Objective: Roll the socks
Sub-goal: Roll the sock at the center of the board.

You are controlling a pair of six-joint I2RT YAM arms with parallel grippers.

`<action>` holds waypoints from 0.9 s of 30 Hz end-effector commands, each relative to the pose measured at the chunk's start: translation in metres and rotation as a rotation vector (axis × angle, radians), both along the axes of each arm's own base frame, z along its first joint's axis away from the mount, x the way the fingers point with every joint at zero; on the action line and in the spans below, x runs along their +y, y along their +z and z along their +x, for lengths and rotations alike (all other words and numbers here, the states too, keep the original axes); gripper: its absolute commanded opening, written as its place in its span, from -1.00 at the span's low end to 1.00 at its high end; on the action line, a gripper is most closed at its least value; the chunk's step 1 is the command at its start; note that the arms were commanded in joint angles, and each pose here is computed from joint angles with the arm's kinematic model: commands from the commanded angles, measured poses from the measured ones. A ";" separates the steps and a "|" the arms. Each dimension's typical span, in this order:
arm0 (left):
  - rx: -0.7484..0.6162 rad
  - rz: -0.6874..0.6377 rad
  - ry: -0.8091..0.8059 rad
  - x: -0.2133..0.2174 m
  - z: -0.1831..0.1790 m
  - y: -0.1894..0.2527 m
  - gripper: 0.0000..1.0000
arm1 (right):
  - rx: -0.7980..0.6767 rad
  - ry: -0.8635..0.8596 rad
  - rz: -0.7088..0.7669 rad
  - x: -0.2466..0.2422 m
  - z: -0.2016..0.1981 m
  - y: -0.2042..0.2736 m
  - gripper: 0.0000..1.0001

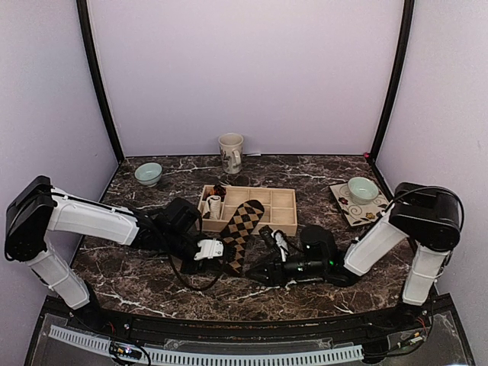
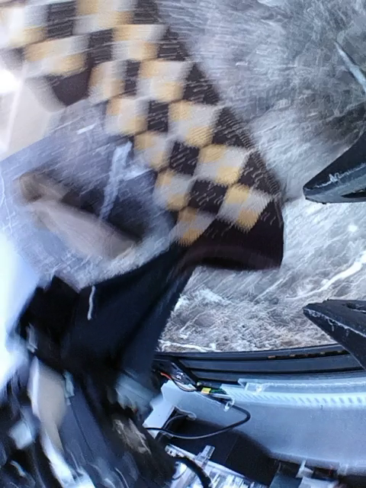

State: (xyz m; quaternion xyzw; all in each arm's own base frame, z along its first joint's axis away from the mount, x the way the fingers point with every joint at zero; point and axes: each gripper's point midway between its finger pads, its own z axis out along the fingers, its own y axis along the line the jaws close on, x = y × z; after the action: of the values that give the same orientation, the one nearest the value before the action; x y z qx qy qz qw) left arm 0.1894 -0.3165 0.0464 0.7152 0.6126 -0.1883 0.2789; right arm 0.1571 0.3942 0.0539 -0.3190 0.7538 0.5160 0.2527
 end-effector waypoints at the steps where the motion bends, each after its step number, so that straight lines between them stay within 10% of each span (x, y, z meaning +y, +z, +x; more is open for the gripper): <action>1: 0.120 -0.012 -0.001 0.000 -0.007 0.006 -1.00 | -0.355 -0.009 -0.037 0.010 -0.003 0.030 -0.16; 27: 0.284 0.067 -0.018 -0.002 -0.011 -0.013 -1.00 | -0.864 0.038 -0.303 0.049 -0.014 -0.002 -0.30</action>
State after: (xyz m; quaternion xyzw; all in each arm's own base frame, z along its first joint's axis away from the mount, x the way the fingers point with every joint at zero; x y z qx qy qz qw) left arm 0.1816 -0.3188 0.0297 0.6985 0.6435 -0.2567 0.1794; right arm 0.1369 0.4293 0.0360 -0.5550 0.6646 0.2299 0.4443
